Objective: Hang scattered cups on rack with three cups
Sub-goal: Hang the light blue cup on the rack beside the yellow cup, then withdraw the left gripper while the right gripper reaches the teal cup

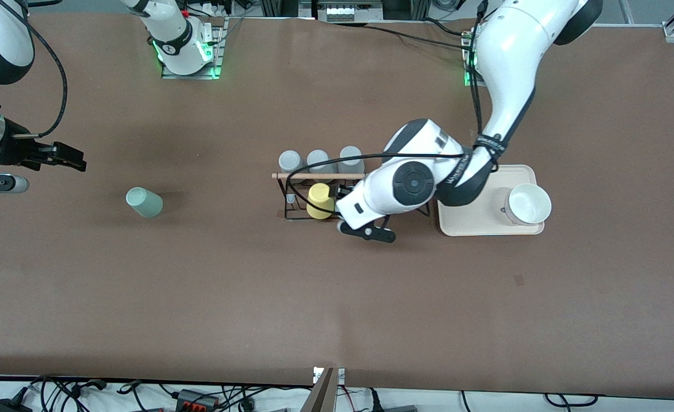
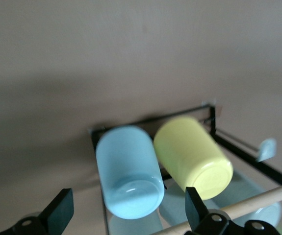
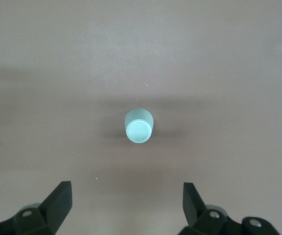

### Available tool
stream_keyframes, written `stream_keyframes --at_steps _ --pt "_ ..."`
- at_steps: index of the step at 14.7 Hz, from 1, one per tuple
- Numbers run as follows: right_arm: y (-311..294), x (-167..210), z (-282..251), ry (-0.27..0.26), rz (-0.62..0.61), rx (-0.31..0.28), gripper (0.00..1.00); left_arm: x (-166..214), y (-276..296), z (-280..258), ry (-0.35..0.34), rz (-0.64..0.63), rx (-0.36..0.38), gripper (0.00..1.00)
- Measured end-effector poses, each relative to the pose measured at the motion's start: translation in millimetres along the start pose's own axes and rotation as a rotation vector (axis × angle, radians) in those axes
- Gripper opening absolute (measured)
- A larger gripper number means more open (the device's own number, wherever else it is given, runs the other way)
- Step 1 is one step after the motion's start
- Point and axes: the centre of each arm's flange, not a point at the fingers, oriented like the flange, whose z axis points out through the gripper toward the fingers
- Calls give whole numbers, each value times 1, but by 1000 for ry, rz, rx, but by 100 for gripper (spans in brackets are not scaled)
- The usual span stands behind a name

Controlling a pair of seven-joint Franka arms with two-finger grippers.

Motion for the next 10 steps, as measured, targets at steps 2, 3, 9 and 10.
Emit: stream_keyframes --at_steps 2,3,9,10 --pt "-2 3 11 -25 -4 0 100 6 -22 -54 58 -29 -12 100" --pt "-2 7 21 -47 -4 0 100 4 -36 -80 60 -44 -3 100" --pt "1 23 65 -121 3 -2 100 -33 -124 -197 -15 -56 81 100" --pt "0 26 73 -120 0 -2 100 -36 -142 -208 -33 -43 87 100"
